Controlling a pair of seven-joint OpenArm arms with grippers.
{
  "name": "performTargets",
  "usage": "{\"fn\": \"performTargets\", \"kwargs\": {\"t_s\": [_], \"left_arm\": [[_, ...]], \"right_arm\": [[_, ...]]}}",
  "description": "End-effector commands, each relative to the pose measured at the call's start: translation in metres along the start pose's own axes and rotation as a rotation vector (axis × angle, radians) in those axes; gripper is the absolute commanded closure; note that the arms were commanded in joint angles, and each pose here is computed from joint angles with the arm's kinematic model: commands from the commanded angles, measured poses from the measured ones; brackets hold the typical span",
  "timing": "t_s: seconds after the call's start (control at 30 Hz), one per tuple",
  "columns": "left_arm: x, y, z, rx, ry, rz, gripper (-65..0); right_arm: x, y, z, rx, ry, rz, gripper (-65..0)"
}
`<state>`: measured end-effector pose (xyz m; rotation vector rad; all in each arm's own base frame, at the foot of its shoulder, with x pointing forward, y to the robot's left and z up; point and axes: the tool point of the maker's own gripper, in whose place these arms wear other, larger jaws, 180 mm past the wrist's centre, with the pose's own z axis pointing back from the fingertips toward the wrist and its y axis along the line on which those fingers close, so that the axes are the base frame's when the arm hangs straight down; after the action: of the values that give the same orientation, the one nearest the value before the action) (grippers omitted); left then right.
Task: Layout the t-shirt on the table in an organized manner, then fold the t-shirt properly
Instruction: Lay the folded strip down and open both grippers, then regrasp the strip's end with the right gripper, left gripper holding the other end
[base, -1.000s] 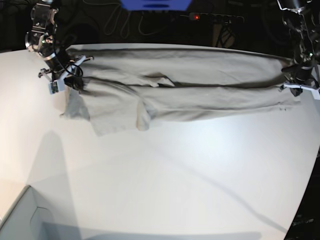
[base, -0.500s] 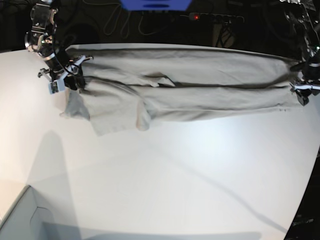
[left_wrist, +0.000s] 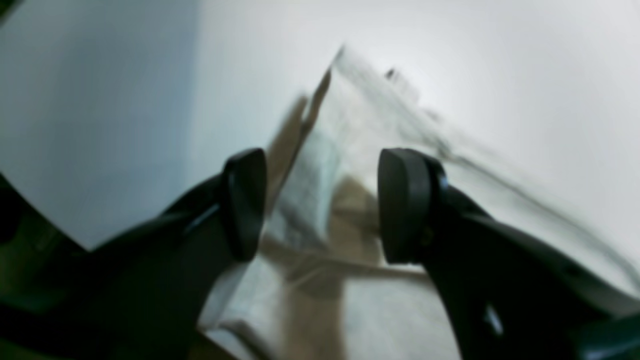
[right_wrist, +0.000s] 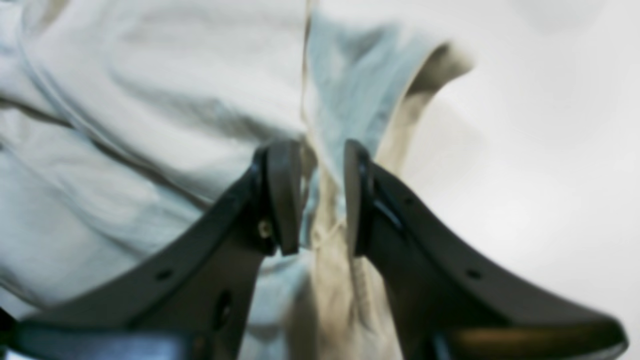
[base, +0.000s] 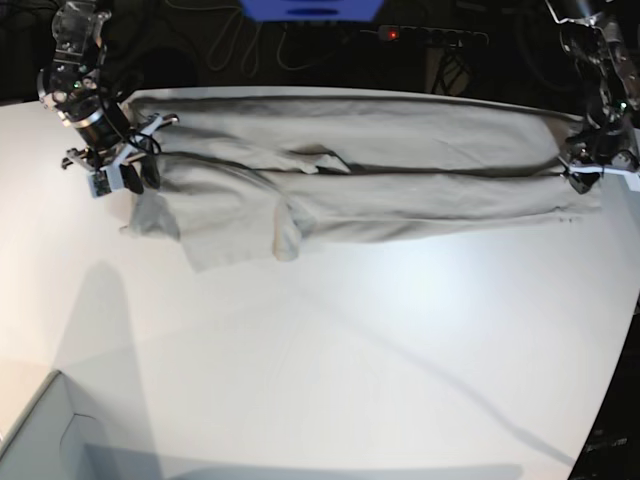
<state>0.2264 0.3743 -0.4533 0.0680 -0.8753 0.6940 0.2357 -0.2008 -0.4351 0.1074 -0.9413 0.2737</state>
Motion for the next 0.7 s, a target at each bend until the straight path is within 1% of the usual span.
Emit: {"fn": "performTargets", "kwargs": {"t_s": [0.0,0.07,0.2,0.23,0.3,0.33,0.4,0.47,0.53,0.67], "left_arm": [[0.016,0.001,-0.002,-0.002,-0.04,-0.002,-34.6],[0.007,0.006,-0.005,0.01,-0.016,0.007,-34.6],[0.003,0.007,-0.006,0.012,-0.007,0.013,-34.6],[0.002,0.007,-0.006,0.013,-0.004,0.015,-34.6],[0.004,0.003,-0.007,0.006,-0.01,0.018,-34.6],[0.006,-0.002,-0.009,-0.004,-0.01,0.017,-34.6],[0.004,-0.011,-0.012,-0.022,-0.002,-0.004,-34.6],[0.003,-0.015,-0.013,-0.033,0.004,-0.015,-34.6],[0.002,-0.019,-0.013,-0.039,0.007,-0.02,-34.6],[0.0,-0.021,-0.013,-0.042,0.009,-0.015,-34.6]], "right_arm": [[0.015,-0.005,0.005,-0.007,-0.049,0.015,-16.0],[0.025,-0.013,0.014,-0.04,-0.076,0.026,-16.0],[0.051,-0.022,0.023,-0.098,-0.148,0.03,-17.1],[0.057,-0.023,0.023,-0.1,-0.16,0.038,-19.0],[0.077,-0.015,0.012,-0.072,-0.196,0.066,-24.7],[0.082,-0.011,0.006,-0.056,-0.188,0.08,-27.7],[0.092,-0.003,-0.011,-0.024,-0.133,0.15,-34.2],[0.101,0.008,-0.03,0.015,-0.082,0.201,-38.3],[0.111,0.01,-0.05,0.037,-0.045,0.22,-39.2],[0.112,-0.003,-0.092,0.062,0.052,0.164,-39.2]]}}
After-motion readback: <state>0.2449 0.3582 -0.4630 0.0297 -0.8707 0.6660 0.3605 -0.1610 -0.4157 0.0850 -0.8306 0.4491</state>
